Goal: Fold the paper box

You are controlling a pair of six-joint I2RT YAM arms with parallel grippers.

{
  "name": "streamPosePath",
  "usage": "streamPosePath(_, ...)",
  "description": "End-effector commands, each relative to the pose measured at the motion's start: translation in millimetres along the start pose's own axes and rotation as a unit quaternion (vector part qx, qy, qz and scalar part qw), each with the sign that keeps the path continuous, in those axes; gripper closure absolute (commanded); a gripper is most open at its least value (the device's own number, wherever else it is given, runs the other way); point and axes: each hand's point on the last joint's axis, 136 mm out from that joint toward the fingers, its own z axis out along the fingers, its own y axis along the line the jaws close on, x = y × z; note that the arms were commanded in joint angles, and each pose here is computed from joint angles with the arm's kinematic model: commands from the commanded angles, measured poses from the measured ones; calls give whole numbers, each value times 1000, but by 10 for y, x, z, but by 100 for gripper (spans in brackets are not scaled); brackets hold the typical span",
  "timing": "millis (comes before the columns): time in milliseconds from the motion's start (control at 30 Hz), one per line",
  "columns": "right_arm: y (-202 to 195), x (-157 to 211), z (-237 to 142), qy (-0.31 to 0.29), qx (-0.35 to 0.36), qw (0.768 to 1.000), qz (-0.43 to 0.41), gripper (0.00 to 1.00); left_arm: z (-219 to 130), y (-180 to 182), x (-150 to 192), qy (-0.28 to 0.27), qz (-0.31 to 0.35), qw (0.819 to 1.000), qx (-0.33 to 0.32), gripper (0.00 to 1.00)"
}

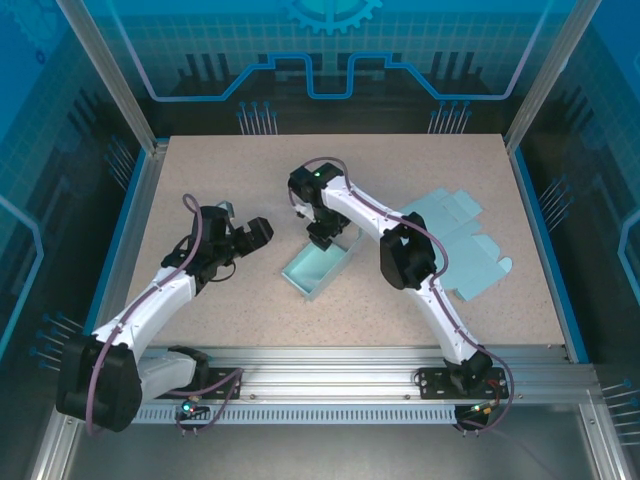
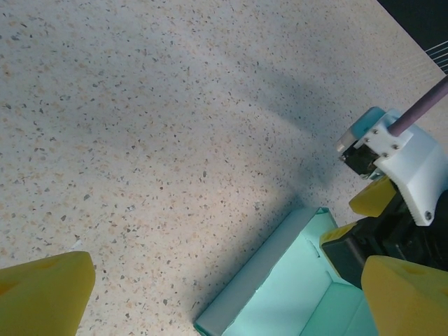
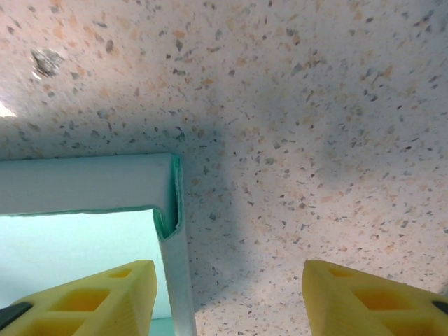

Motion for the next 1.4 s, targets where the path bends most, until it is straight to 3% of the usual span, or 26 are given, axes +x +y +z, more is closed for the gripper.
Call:
streamPosePath(0, -83, 86, 24, 3, -10, 1000, 9, 42, 24, 36, 46, 6, -1, 1000, 7, 1)
streamPosePath(167, -119, 70, 224, 3, -1, 1000, 11, 54, 21, 45, 38, 3, -1, 1000, 5, 1)
streamPosePath(367, -277, 30, 374, 2, 77, 997, 5, 98, -5, 56, 4, -4, 5, 1000, -2, 1)
streamPosePath(600, -326, 58, 750, 56, 209, 974, -73, 100, 6, 54, -10, -7, 4, 1000, -3, 1)
streamPosePath(733, -282, 109, 887, 75, 218, 970, -79, 100, 2, 54, -10, -7, 5, 1000, -3, 1)
streamPosePath(867, -174, 86, 825, 55, 191, 978, -64, 100, -1, 56, -15, -8, 7, 1000, -3, 1)
streamPosePath(1100, -77, -162, 294, -30, 144, 987, -64, 62, -35, 30, -31, -12, 9, 1000, 2, 1)
streamPosePath(1200, -13, -289, 144, -67, 125, 987, -78, 51, -64, 33, -38, -19, 6, 1000, 4, 1)
streamPosePath(1367, -77, -466, -154, -97, 152, 980, -83, 40, -99, 11, -63, -28, 5, 1000, 10, 1)
